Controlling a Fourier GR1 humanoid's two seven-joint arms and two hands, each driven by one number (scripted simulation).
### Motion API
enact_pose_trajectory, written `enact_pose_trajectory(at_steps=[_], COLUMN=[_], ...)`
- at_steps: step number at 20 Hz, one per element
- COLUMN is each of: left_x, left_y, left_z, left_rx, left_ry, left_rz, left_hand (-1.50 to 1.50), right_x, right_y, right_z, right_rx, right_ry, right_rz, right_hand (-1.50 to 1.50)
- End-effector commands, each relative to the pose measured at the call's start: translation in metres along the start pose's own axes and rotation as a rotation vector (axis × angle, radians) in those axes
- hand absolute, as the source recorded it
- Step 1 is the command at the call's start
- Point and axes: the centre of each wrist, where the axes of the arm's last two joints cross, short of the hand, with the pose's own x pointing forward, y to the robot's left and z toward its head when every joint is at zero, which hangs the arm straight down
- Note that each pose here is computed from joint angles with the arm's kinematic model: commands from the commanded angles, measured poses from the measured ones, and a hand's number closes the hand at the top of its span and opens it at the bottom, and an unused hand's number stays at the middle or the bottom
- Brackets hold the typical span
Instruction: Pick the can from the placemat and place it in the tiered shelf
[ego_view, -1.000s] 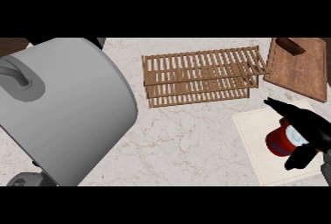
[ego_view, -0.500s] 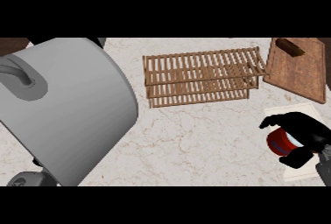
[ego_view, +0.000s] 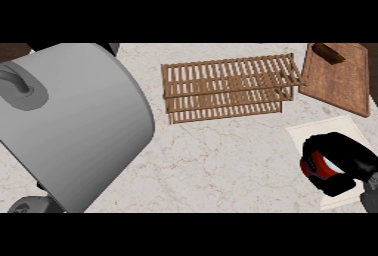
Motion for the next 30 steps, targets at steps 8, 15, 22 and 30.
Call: enact_pose_trajectory(at_steps=[8,15,22,30], left_x=[-0.011,-0.019,-0.018,-0.005], left_y=[0.001,-0.011,0.015,-0.01], left_z=[-0.002,0.004,-0.002,0.001], left_rx=[0.007,0.005,0.013,-0.004], left_ry=[0.068,0.084,0.09,0.08], left_rz=[-0.007,0.0,0.001,-0.012], left_hand=[0.0,0.0,0.0,0.0], right_x=[0.191,0.276,0.307,0.312], right_y=[0.031,-0.013,-0.067,-0.139], right_z=[-0.032,0.026,0.075,0.084], right_rx=[-0.188,-0.51,-0.698,-0.813], right_ry=[-0.12,-0.127,-0.014,0.036], right_rz=[-0.306,-0.346,-0.351,-0.406], right_hand=[1.5,1.5,1.5,1.5])
